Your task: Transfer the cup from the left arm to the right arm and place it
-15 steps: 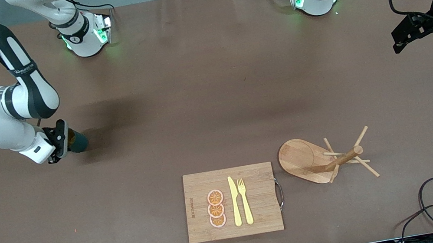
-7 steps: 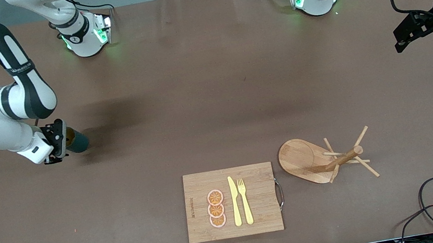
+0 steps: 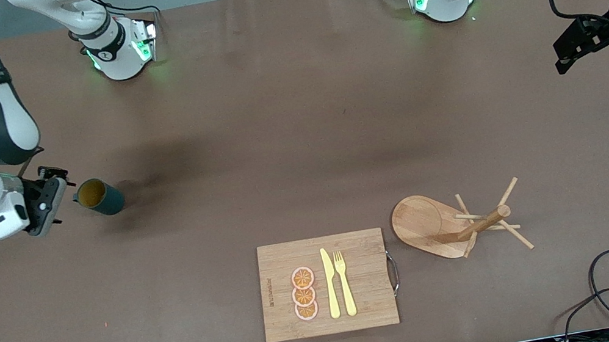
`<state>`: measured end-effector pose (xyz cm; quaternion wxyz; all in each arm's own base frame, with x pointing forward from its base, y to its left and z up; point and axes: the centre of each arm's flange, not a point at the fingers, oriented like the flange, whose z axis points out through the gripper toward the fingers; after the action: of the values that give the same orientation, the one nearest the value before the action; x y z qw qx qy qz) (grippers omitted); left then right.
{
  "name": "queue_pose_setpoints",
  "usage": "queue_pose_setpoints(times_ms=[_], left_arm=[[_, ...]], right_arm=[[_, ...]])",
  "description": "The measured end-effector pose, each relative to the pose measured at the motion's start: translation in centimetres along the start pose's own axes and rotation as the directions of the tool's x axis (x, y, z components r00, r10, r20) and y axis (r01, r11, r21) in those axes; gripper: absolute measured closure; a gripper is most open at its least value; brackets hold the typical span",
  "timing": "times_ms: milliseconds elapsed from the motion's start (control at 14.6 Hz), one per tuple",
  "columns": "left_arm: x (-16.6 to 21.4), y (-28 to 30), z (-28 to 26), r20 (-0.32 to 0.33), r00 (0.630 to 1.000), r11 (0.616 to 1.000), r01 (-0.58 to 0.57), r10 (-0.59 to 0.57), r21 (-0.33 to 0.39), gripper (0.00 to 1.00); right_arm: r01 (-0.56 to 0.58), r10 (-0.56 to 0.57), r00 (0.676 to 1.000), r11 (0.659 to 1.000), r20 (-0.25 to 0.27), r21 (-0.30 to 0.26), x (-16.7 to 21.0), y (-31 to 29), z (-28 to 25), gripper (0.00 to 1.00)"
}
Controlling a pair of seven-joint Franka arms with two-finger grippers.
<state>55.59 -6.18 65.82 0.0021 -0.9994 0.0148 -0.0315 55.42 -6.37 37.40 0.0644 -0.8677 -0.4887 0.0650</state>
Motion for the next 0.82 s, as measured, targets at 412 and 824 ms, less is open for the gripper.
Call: queue_pose_setpoints(times_ms=[412, 824], left_arm=[[0.0, 0.0, 0.0, 0.0, 1.0, 1.0, 0.0, 0.0, 0.0, 0.0], [0.0, 0.0, 0.0, 0.0, 1.0, 1.0, 0.0, 0.0, 0.0, 0.0]], right_arm=[[-0.328, 0.327, 0.945, 0.945, 0.016, 0.022, 0.6, 0.0, -9.0, 0.0], [-0.659, 0.659, 0.752, 0.752, 0.015, 0.011, 0.7, -0.5, -11.5, 0.0]])
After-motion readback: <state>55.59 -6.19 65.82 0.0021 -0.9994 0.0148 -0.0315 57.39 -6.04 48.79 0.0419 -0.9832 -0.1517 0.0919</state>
